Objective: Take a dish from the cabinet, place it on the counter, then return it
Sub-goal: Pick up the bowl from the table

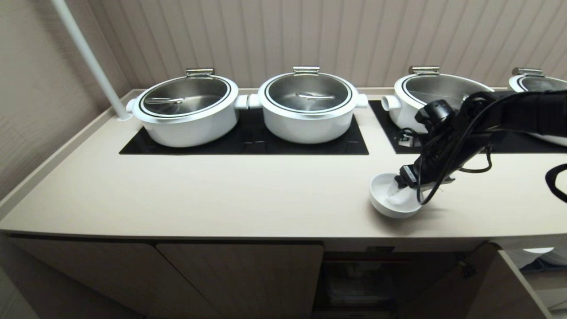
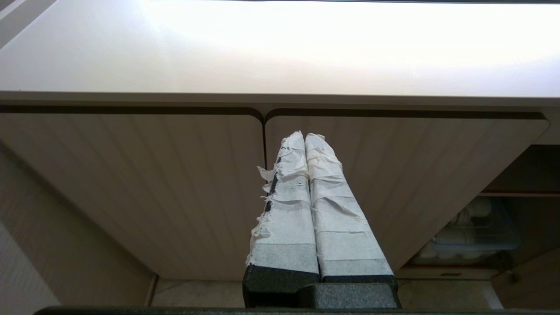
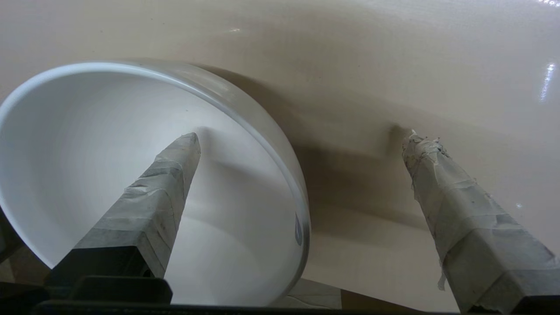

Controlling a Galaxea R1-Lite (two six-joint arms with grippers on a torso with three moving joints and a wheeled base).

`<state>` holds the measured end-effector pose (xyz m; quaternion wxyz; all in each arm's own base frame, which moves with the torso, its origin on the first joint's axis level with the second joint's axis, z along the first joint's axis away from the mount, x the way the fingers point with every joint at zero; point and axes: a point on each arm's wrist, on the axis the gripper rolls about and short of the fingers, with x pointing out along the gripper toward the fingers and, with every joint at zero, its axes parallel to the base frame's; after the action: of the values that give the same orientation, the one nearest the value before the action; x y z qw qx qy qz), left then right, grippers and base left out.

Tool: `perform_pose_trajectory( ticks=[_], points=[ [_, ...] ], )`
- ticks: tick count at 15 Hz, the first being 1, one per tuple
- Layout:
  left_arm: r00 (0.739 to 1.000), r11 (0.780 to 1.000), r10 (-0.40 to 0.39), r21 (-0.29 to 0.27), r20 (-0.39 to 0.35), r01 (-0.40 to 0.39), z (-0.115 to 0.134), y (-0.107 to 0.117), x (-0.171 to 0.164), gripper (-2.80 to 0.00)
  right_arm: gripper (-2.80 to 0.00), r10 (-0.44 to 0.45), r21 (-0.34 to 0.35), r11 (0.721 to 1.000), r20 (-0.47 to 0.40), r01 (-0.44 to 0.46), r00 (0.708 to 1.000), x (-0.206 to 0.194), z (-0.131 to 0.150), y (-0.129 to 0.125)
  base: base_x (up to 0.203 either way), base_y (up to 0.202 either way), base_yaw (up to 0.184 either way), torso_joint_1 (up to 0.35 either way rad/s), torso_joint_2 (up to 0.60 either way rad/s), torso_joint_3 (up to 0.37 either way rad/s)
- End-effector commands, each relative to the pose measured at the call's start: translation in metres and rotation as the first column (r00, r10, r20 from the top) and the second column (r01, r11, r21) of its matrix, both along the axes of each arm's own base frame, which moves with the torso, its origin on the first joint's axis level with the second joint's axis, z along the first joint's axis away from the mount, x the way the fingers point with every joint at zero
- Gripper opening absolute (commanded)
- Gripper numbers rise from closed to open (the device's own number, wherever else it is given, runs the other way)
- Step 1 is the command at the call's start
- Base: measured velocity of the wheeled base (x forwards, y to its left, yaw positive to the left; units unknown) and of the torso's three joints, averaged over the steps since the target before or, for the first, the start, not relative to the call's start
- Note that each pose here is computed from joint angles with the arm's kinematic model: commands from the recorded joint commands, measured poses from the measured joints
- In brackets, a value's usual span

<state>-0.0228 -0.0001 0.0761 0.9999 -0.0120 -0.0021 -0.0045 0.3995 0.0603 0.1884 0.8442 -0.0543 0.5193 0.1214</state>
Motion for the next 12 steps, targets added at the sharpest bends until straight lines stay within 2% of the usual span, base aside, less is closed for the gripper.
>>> perform_pose_trajectory(
  ticks=[1,7,8,9,12],
  points=[
    [1.000,1.000,0.000,-0.001,0.000,0.000,-0.0002,0.0000,0.0000,-2.80,0.00,0.002,0.000,1.000,-0.005,-0.002,1.000,-0.0001,-0.0005,0.0003,0.000,0.000,0.000,0.000,0.00,0.000],
    [1.000,1.000,0.000,-0.001,0.002,0.000,0.0002,0.0000,-0.0001,-2.80,0.00,0.001,0.001,1.000,-0.005,-0.001,1.000,-0.0001,-0.0007,0.0003,0.000,0.000,0.000,0.000,0.00,0.000],
    [1.000,1.000,0.000,-0.001,0.002,0.000,0.0003,0.0000,-0.0001,-2.80,-1.14,0.001,0.001,1.000,-0.003,-0.001,1.000,0.0000,-0.0004,0.0003,0.000,0.000,0.000,0.000,0.00,0.000],
    [1.000,1.000,0.000,-0.001,0.002,0.000,0.0003,0.0000,-0.0001,-2.80,-2.80,0.001,0.001,1.000,-0.005,-0.001,1.000,-0.0001,-0.0007,0.0003,0.000,0.000,0.000,0.000,0.00,0.000],
    [1.000,1.000,0.000,-0.001,0.001,0.000,-0.0001,0.0000,0.0000,-2.80,-2.80,-0.023,0.016,1.000,0.005,0.023,1.000,0.0014,-0.0005,0.0014,0.000,0.000,0.000,0.000,0.00,0.000]
  ],
)
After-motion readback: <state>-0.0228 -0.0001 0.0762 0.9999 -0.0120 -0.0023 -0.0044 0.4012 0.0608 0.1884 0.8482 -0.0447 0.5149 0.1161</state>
